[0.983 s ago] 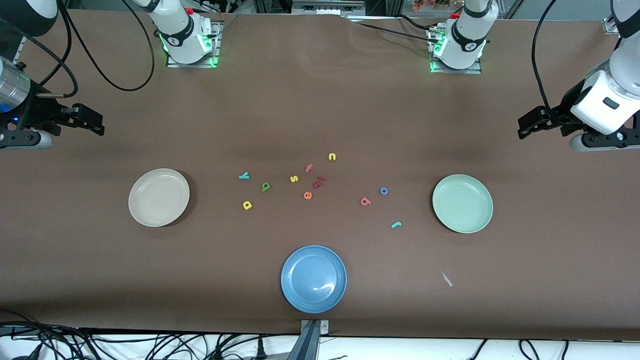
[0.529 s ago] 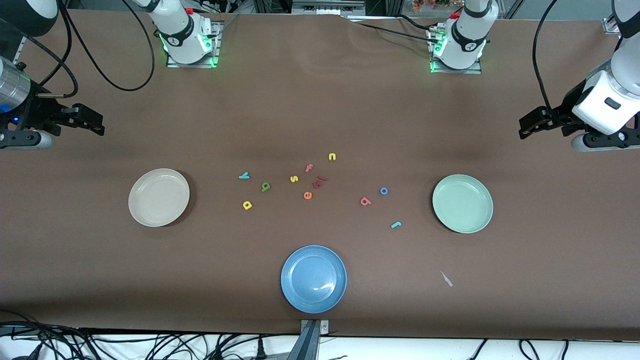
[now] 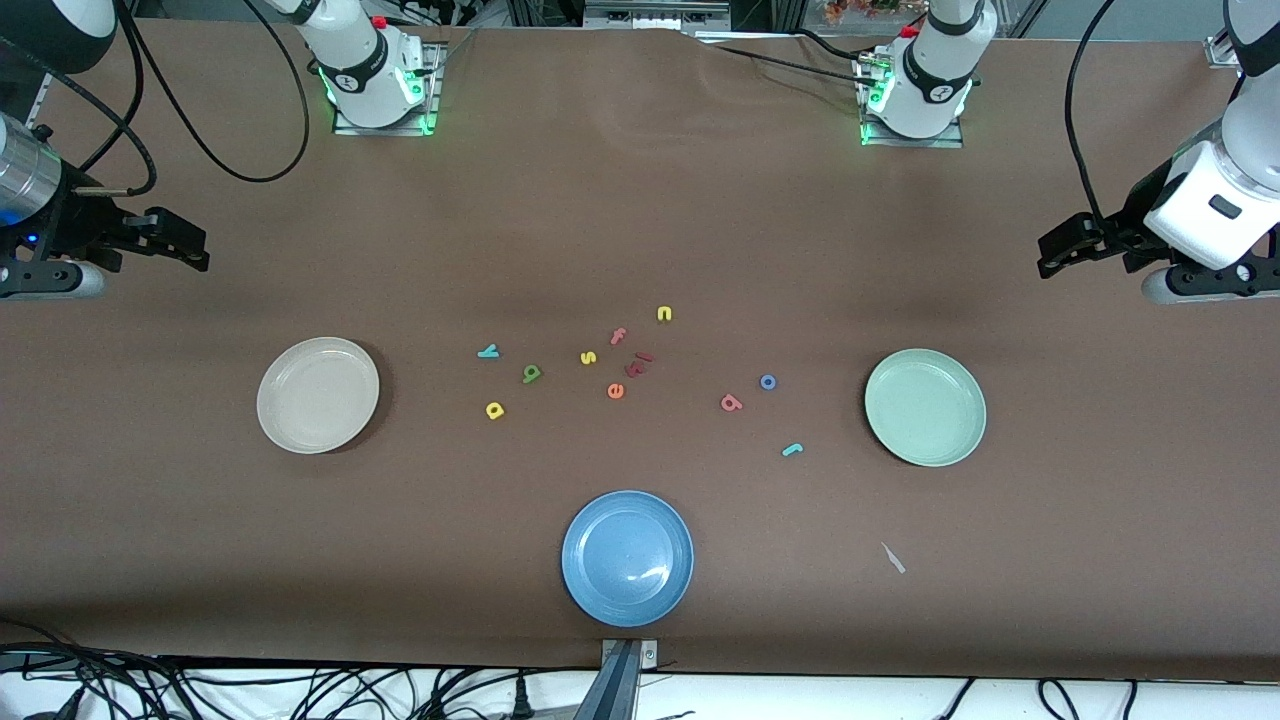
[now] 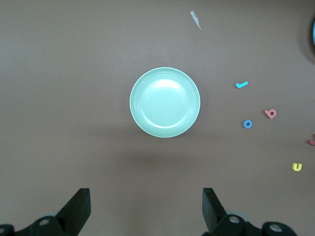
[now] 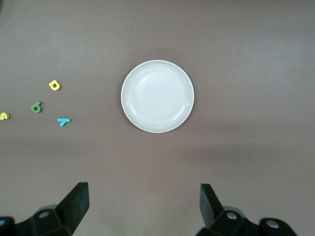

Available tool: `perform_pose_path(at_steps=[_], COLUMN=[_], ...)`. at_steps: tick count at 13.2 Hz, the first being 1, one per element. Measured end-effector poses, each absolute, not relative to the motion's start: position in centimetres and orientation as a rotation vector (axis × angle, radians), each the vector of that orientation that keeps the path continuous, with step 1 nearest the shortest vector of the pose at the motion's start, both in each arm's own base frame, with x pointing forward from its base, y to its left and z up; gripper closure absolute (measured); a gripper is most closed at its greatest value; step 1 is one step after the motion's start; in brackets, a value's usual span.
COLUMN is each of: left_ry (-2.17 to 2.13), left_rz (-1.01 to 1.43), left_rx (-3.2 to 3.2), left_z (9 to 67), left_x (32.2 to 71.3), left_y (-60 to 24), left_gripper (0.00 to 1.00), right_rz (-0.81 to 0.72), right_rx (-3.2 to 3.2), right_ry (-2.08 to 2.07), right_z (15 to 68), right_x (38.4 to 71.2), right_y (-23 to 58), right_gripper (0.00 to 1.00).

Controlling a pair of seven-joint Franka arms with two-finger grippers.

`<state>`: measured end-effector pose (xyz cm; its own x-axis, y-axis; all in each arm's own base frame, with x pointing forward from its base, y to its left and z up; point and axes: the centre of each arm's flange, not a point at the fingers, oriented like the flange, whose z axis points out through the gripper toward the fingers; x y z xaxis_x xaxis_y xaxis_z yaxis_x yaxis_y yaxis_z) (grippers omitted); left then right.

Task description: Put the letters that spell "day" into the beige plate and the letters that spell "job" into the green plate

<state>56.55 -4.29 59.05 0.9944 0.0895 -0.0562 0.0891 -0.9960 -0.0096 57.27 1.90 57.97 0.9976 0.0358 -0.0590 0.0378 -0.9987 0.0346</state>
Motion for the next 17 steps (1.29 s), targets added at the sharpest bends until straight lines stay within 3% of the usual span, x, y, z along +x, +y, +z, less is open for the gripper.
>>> perform_pose_path(at_steps=[17], left_ry=[-0.102], left_rz=[0.081], left_rx=[-3.1], left_z=[59.06], left_x=[56.48], left_y=[-5.13], left_gripper=[0.0], right_rz=[-0.091], right_rx=[3.104], right_ry=[0.057], right_z=[57.97], right_x=[57.27], right_y=[1.9], right_gripper=[0.0])
